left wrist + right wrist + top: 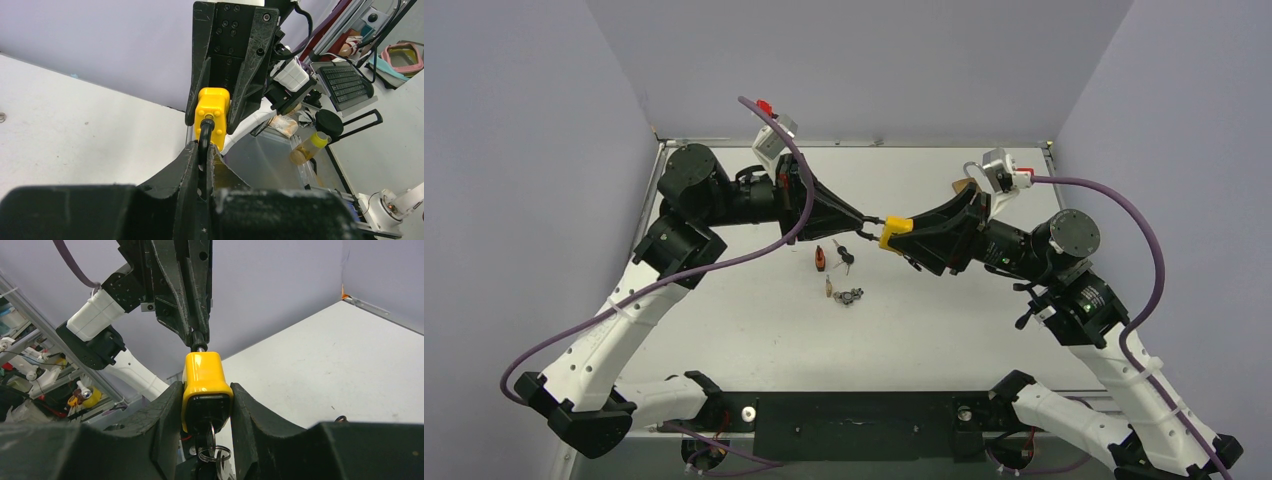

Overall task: Lock with the key
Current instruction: Lock the lock.

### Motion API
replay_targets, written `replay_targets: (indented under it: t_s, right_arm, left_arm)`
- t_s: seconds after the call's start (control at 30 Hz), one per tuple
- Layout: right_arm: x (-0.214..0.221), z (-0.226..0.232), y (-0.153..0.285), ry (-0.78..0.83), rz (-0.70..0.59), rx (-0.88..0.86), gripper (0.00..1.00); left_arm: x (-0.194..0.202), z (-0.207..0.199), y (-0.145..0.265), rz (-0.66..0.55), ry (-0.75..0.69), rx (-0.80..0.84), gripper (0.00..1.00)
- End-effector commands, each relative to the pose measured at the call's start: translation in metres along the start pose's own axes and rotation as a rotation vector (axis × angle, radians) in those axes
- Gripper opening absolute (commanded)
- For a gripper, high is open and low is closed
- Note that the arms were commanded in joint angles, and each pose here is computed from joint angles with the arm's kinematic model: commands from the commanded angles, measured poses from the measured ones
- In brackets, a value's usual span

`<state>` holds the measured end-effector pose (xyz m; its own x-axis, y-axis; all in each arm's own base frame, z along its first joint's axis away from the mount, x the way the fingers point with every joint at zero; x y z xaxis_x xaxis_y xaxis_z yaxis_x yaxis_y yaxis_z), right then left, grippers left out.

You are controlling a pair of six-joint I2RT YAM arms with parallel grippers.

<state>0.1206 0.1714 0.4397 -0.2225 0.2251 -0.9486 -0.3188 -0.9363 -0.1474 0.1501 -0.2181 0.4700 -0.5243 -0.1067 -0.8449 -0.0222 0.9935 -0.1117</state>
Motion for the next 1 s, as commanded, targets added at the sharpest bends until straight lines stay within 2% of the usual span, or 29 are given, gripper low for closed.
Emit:
replay_targets:
  t_s: [0.0,0.43,0.97]
  right_arm:
    - [-0.013,0.0,-0.012,0.024,-0.084,-0.045,0.0]
    - [-0.018,-0.009,-0.025,0.009,-0.13,-0.016,0.0]
    - [-0.015,-0.019,-0.039,-0.018,-0.123,-0.005,0.0]
  left_arm:
    - [0.003,-0.004,-0.01,-0.007,-0.016,0.039,0.0]
    - [0.018,-0.001,-0.017,0.013,0.026,0.037,0.0]
    - [0.032,-0.006,-0.026,0.035,0.057,0.059,0.0]
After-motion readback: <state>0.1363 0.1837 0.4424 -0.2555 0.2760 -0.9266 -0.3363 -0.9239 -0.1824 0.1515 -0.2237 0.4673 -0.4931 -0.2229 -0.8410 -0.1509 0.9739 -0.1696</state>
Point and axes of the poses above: each gripper's point midway between its finger pads, its own y axis back along the fingers, its own z axis along the line the jaws close on, x = y × z, the point moved 9 cm from there along y, back along the fingers, and after that the axes turned 6 degrees about y, right-handed, at the moved point
